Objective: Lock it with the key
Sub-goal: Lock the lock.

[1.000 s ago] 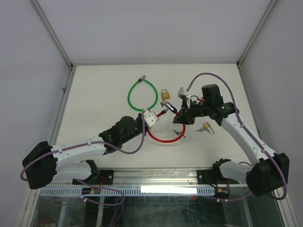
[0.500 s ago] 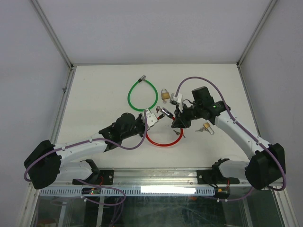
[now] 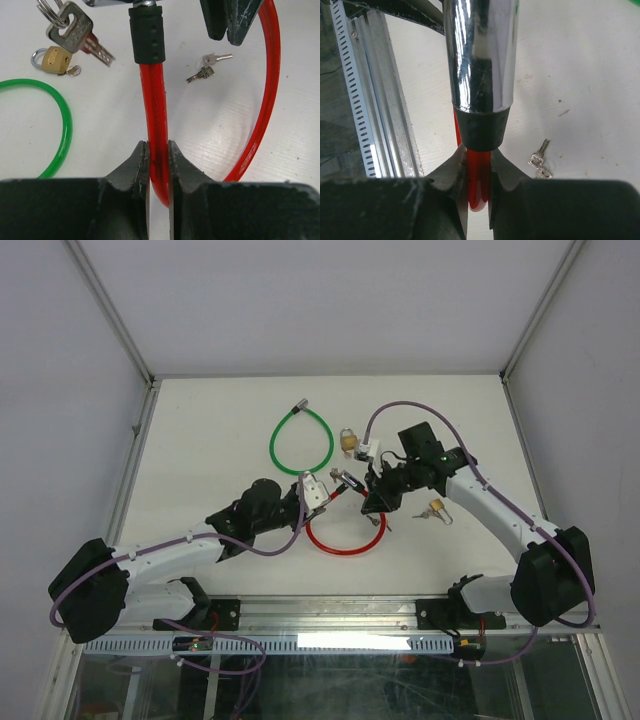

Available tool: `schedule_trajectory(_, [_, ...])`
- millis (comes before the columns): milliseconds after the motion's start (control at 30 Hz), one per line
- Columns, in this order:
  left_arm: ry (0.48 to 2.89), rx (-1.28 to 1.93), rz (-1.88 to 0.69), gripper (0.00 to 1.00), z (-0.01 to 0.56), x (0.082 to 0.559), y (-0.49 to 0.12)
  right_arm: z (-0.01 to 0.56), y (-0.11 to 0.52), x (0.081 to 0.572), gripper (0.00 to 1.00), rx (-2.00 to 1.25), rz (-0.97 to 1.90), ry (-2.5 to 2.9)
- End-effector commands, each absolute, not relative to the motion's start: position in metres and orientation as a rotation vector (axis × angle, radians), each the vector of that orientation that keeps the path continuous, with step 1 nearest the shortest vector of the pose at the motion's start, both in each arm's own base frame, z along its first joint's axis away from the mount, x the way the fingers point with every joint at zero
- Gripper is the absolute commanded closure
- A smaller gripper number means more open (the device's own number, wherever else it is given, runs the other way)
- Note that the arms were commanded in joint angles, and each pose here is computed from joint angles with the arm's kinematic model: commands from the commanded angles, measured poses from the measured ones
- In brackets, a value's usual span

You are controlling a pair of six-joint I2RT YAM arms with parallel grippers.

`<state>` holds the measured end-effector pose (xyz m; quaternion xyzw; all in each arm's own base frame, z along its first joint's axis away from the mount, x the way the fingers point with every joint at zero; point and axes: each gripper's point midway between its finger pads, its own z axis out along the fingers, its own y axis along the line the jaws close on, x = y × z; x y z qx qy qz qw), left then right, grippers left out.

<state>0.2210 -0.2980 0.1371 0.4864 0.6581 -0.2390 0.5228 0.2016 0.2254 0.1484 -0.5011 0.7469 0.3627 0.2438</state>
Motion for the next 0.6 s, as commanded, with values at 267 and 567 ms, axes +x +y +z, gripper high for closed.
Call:
schedule_trajectory(267, [1.409, 1.063, -0.842, 1.00, 0.182, 0.211, -0.331, 0.151, 0.238, 0.219, 1.00, -1.430, 0.846, 1.955])
schedule_trajectory(567, [1.234, 0.889, -0.708, 1.00, 0.234, 0.236, -0.314, 0.220, 0.251, 0.231, 1.00, -1.471, 0.668, 1.662])
